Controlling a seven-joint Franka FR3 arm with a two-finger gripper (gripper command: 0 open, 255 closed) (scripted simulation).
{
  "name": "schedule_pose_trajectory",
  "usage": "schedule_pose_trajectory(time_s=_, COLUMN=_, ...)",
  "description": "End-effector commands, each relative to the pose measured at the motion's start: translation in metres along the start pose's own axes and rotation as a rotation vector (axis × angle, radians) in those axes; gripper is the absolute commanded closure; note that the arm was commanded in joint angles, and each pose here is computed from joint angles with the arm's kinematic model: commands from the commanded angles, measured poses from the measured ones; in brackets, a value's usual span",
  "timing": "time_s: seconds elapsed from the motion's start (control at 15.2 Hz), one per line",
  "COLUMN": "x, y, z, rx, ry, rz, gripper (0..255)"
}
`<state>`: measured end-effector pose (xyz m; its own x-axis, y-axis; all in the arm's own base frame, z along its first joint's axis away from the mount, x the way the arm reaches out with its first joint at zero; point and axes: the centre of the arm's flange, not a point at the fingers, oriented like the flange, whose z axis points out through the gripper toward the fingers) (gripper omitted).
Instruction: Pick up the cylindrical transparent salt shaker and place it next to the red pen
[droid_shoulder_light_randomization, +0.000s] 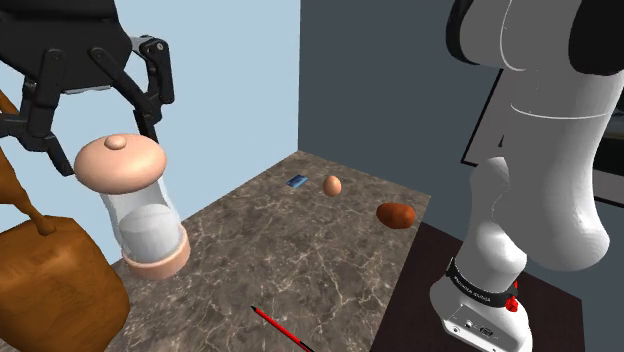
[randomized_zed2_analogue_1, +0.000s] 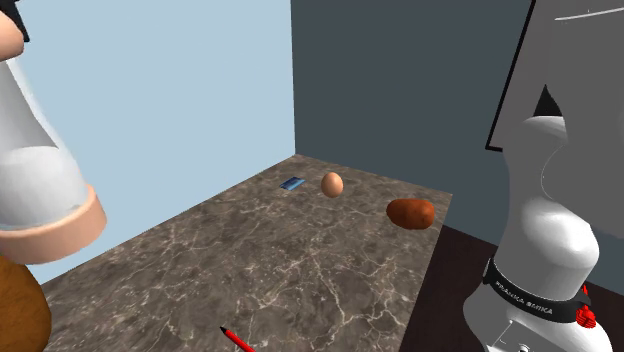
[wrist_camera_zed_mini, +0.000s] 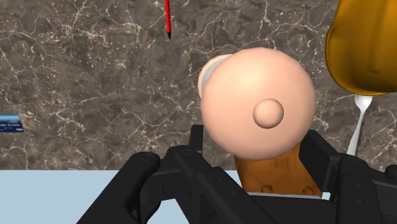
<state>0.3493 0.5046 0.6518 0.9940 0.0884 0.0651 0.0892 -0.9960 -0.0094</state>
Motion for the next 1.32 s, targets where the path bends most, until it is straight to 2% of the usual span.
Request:
schedule_pose_trajectory(time_s=0.0, x=-0.013, y=-0.026, z=-0.008, rx=0.0, ry=0.0, rz=0.002, gripper=255)
schedule_pose_trajectory(time_s=1.25, x=-0.02, y=-0.025, z=0.092, rx=0.0, ry=0.0, rz=0.002, gripper=255)
